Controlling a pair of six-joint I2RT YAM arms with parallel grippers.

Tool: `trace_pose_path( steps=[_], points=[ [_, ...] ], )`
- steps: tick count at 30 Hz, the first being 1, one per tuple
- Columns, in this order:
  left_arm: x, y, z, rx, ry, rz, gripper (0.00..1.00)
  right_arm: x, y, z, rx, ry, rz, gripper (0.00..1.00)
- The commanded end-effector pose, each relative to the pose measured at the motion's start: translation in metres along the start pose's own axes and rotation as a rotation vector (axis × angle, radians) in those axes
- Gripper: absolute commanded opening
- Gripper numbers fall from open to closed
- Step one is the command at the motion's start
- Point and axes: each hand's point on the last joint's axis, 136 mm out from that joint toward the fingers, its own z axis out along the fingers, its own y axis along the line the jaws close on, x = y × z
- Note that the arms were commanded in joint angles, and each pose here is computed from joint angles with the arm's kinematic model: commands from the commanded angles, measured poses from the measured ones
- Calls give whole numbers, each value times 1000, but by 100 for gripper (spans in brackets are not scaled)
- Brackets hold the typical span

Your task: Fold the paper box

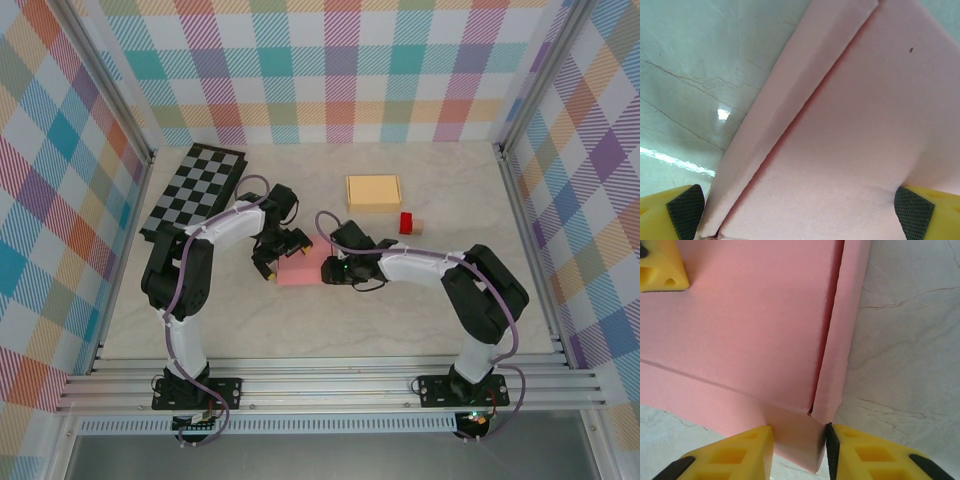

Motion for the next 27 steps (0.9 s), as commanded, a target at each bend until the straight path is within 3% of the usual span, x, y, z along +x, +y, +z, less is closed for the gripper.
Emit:
trace_pose_path(
  steps=[1, 16, 27],
  points=[
    [-8, 51, 31, -219, -21, -42, 99, 16, -26, 9, 89, 14, -18, 35],
    [-10, 53, 30, -226, -32, -39, 99, 8, -26, 4, 55, -85, -56, 39],
    [-12, 52, 30, -226, -33, -37, 100, 15, -30, -4, 79, -51, -39, 39]
  ],
)
